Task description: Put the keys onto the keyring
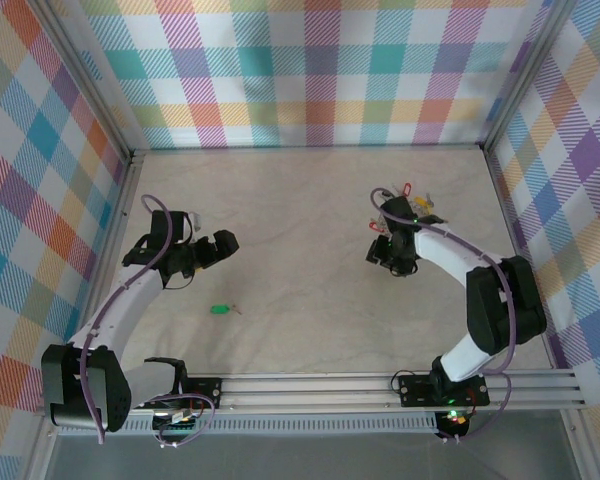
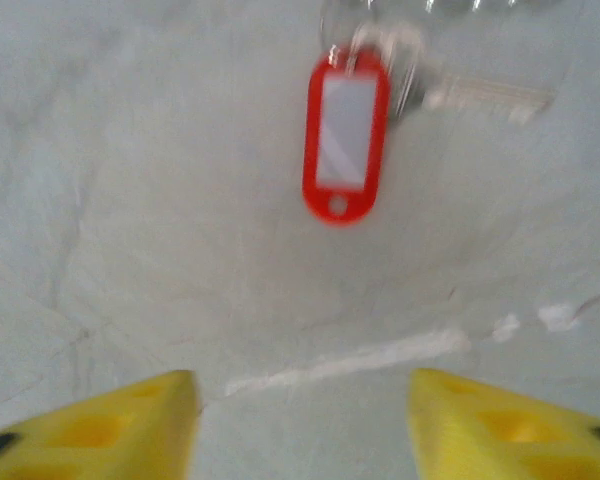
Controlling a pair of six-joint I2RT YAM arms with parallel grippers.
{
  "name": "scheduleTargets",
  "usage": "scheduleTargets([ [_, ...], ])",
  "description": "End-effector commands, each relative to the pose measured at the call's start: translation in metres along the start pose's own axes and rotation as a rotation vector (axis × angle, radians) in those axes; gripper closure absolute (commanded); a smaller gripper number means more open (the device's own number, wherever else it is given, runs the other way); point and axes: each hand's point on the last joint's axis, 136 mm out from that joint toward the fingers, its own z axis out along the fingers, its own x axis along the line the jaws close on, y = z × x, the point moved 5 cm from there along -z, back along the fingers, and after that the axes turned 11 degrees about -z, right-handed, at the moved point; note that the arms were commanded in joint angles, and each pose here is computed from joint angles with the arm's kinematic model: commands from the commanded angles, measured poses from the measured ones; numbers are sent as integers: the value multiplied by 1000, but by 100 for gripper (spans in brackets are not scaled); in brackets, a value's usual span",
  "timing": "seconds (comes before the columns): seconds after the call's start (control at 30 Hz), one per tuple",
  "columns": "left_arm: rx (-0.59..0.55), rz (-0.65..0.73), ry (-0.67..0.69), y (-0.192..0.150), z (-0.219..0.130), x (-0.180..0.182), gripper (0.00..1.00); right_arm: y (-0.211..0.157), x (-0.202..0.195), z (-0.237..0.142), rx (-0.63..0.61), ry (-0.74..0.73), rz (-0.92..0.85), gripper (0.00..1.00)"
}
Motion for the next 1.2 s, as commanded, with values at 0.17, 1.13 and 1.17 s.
scheduleTargets([
  [0.17,-6,-2,-16,2,-1,-4,0,55,-1,17,-101,55,-156,10],
  [1.13,-6,10,-20,0,-7,-6,0,-50,114,52,134,281,-287,15],
  [1.17,-9,9,-19,0,-7,-6,0,-60,127,49,147,289,-325,15],
])
